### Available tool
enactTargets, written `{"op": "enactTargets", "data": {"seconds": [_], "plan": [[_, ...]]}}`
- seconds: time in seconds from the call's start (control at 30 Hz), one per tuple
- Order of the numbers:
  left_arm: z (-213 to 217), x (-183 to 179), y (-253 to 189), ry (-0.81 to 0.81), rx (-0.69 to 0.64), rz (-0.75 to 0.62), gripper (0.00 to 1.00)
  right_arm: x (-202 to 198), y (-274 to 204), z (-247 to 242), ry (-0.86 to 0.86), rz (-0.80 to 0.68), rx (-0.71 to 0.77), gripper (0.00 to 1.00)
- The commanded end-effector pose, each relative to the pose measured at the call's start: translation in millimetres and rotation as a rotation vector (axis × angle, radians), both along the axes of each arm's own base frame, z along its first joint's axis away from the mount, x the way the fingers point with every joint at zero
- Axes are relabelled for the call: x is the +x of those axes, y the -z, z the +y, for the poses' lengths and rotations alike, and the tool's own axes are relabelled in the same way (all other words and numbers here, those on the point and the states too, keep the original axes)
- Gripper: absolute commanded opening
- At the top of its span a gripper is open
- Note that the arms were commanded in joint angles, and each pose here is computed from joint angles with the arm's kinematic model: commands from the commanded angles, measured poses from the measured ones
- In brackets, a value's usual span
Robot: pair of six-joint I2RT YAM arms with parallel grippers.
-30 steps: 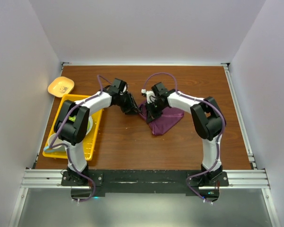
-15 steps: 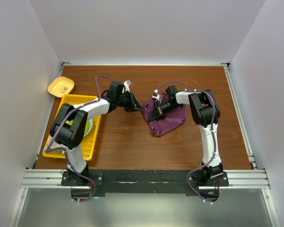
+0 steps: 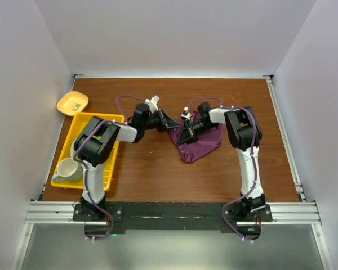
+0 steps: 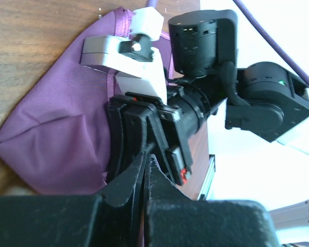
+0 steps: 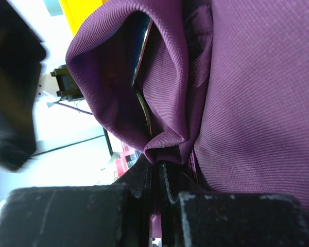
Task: Fold the napkin, place the utensils inside, and roll it up
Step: Roll the napkin with the utensil
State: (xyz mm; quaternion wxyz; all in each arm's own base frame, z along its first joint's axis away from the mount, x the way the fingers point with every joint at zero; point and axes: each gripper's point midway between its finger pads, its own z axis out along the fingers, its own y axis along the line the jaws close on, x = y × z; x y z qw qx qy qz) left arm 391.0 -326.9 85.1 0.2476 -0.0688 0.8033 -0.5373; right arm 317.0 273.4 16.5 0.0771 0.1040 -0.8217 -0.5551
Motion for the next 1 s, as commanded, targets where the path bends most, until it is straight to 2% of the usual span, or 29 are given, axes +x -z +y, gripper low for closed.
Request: {"op": "enactTargets", "data": {"seconds": [0.0, 0.2, 0.33, 0.4, 0.43, 0.53, 0.7, 0.73, 0.77, 0.87, 0.9, 0.97], "plan": [[-11.8, 0.8, 3.3, 0.003, -0.077, -0.04, 0.02, -10.1, 49.7, -19.8, 0.005, 0.019, -0.187, 0.0], [-14.6, -4.5, 37.0, -0.012, -0.041, 0.009, 0.0, -6.2, 47.2, -19.1, 0.027, 0.008, -0.198, 0.0], [3.6, -2.0, 84.7, -0.097, 0.142, 0.137, 0.0, -1.2, 44.4, -20.9, 0.041, -0.018, -0.228, 0.01], [8.5, -1.2, 100.0, -0.108, 0.205, 0.175, 0.0, 3.0, 42.4, -23.1, 0.053, -0.043, -0.258, 0.06], [16.9, -6.7, 116.1, -0.129, 0.267, 0.236, 0.0, 4.1, 41.3, -23.6, 0.055, -0.05, -0.263, 0.08], [26.5, -16.1, 134.9, -0.151, 0.318, 0.302, 0.0, 10.3, 32.9, -27.5, 0.068, -0.095, -0.304, 0.19], [28.2, -13.9, 138.3, -0.161, 0.346, 0.312, 0.0, 17.1, 10.3, -35.0, 0.065, -0.178, -0.37, 0.37], [28.6, -14.6, 139.3, -0.16, 0.351, 0.319, 0.0, 22.1, 1.4, -39.3, 0.074, -0.223, -0.406, 0.4], [28.4, -14.3, 139.1, -0.16, 0.351, 0.319, 0.0, 22.3, -5.3, -40.6, 0.073, -0.244, -0.423, 0.47], [27.5, -14.9, 139.4, -0.158, 0.346, 0.328, 0.0, 22.0, -29.6, -49.4, 0.067, -0.352, -0.498, 0.57], [27.2, -14.7, 139.5, -0.153, 0.345, 0.33, 0.0, 19.9, -34.2, -53.5, 0.064, -0.375, -0.533, 0.67], [26.3, -13.8, 140.6, -0.148, 0.352, 0.338, 0.0, 16.3, -49.1, -59.4, 0.057, -0.473, -0.618, 0.8]]}}
